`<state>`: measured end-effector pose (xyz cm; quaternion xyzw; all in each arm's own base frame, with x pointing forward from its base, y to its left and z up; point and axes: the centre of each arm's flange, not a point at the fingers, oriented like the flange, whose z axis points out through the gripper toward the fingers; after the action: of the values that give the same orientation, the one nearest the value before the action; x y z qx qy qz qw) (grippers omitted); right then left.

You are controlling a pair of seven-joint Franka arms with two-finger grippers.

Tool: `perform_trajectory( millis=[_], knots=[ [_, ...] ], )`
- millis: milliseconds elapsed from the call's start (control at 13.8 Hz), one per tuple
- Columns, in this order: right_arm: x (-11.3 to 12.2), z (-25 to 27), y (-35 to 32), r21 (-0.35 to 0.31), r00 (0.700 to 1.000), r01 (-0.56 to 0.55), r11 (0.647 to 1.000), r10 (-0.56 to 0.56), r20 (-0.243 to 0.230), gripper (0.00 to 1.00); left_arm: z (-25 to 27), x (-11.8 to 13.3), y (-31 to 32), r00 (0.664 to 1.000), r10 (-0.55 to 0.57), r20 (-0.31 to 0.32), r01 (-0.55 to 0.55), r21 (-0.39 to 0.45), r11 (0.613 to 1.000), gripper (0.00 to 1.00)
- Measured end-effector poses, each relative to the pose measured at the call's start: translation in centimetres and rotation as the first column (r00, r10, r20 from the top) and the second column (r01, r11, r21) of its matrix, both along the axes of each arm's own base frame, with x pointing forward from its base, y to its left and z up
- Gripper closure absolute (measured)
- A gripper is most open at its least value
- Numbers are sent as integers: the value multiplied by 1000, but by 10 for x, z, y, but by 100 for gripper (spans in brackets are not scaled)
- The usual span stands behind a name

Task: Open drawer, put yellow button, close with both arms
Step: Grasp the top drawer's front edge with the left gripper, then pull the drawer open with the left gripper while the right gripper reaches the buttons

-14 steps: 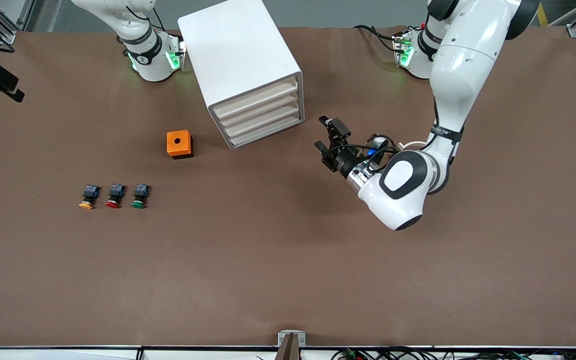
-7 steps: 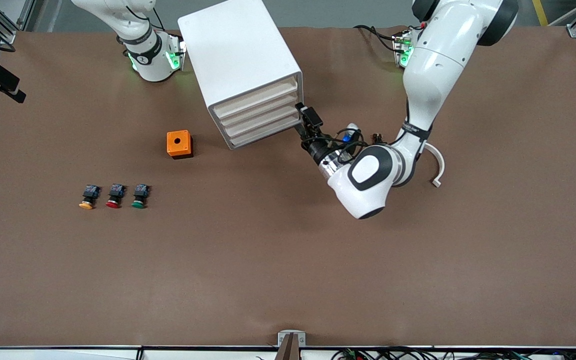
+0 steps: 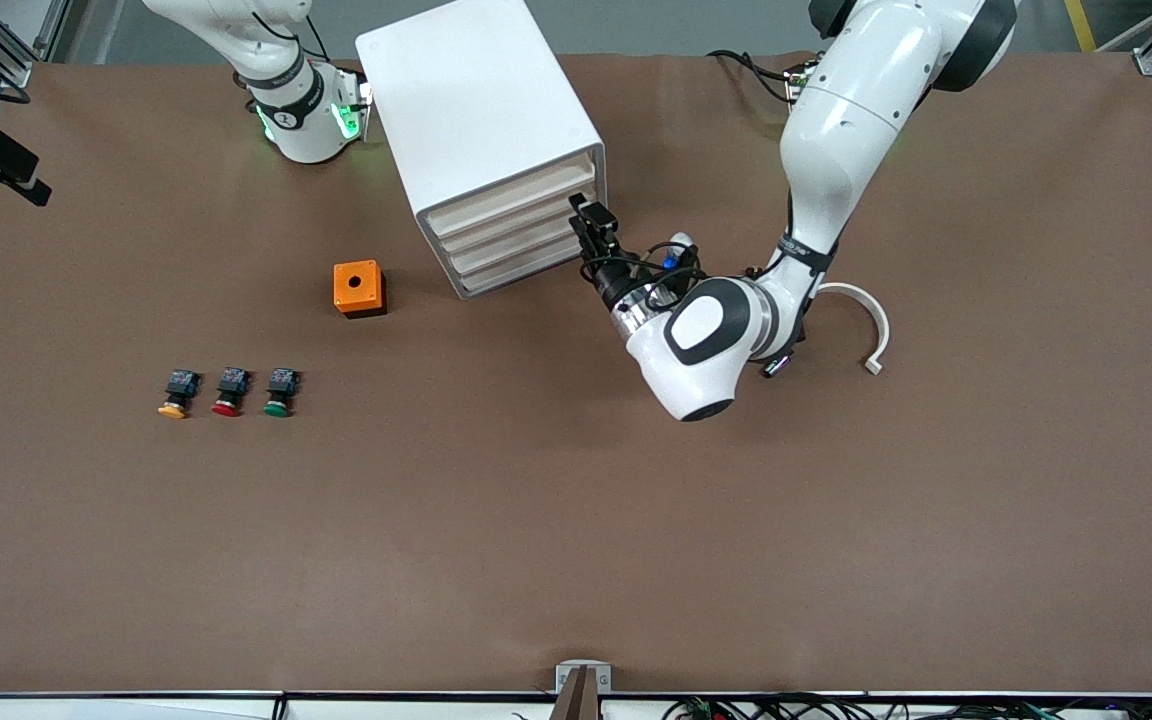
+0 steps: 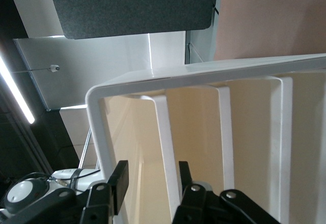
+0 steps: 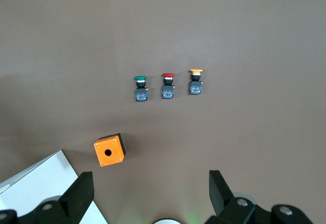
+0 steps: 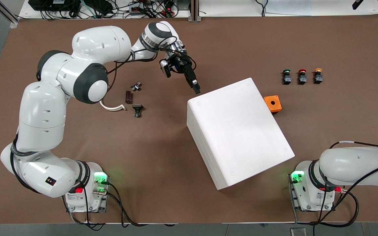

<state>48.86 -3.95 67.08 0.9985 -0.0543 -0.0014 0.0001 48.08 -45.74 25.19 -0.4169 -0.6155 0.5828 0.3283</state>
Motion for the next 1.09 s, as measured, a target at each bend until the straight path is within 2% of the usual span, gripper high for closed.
perform_trajectory(
  millis=[434,579,796,869,941,1013,1086],
  knots=[
    [44,-45,-9,4,998,9,1000,-9,-63,0,-15,-29,-25,998,-62,-16,63,19,998,53],
    [55,-53,-15,2,998,13,1000,-13,-58,0,-17,-40,-34,996,-83,-19,84,21,996,53],
    [58,-55,-19,1,998,7,1000,-6,-58,0,-18,-52,-44,993,-112,-23,112,22,993,56],
    [58,-55,-19,-1,998,7,1000,-7,-58,0,-18,-55,-47,993,-119,-25,120,23,993,60],
    [58,-55,-20,-2,998,7,1000,-7,-57,0,-18,-57,-48,992,-123,-26,124,23,992,72],
    [58,-55,-20,-2,998,8,1000,-8,-59,0,-18,-58,-48,992,-125,-26,126,23,992,78],
    [59,-58,-22,-2,998,11,1000,-11,-64,0,-18,-58,-48,992,-125,-27,126,24,992,79]
  ],
)
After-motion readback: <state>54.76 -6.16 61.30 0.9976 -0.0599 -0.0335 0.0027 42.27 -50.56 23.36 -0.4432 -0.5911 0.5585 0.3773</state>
